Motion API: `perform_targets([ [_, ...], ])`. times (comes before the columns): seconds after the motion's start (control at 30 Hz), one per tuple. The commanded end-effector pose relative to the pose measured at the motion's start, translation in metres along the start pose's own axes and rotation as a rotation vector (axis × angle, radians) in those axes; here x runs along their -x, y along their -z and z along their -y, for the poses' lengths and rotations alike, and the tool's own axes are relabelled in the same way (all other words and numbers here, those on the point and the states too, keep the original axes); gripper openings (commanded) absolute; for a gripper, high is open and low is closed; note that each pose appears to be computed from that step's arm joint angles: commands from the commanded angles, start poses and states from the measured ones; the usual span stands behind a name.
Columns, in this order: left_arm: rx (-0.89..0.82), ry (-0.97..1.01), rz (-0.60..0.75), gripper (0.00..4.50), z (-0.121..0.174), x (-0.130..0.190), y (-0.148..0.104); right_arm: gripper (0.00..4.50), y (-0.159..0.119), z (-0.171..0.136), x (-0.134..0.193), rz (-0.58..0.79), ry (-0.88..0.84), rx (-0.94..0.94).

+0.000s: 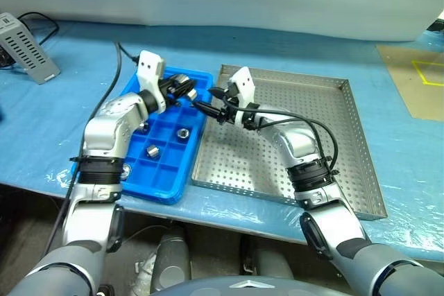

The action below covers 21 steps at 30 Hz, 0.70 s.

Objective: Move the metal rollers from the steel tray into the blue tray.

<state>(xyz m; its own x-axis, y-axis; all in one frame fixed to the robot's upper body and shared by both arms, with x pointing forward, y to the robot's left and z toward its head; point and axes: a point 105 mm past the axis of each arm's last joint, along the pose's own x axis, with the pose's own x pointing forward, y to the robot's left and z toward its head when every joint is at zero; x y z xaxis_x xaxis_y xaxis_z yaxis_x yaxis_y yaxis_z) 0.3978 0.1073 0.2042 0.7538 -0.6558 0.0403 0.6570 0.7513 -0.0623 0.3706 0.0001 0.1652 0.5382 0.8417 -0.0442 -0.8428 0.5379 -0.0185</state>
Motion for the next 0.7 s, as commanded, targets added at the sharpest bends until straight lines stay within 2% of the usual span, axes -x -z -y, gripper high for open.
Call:
perform_targets([
  [0.03, -0.018, 0.041, 0.068, 2.09, 0.010, -0.009, -0.020, 3.48, -0.016, -0.001, -0.003, 0.057, -0.010, 0.033],
  [0.23, -0.036, 0.126, 0.039, 2.09, 0.029, -0.022, -0.015, 3.48, -0.017, 0.000, -0.003, 0.067, 0.003, 0.033],
  [0.43, -0.045, 0.118, 0.017, 2.09, 0.025, -0.022, -0.008, 3.48, -0.013, 0.001, 0.002, 0.053, 0.005, 0.038],
  [0.7, -0.050, 0.129, 0.013, 2.09, 0.023, -0.012, -0.009, 3.48, -0.004, 0.028, 0.030, -0.027, 0.118, 0.089],
])
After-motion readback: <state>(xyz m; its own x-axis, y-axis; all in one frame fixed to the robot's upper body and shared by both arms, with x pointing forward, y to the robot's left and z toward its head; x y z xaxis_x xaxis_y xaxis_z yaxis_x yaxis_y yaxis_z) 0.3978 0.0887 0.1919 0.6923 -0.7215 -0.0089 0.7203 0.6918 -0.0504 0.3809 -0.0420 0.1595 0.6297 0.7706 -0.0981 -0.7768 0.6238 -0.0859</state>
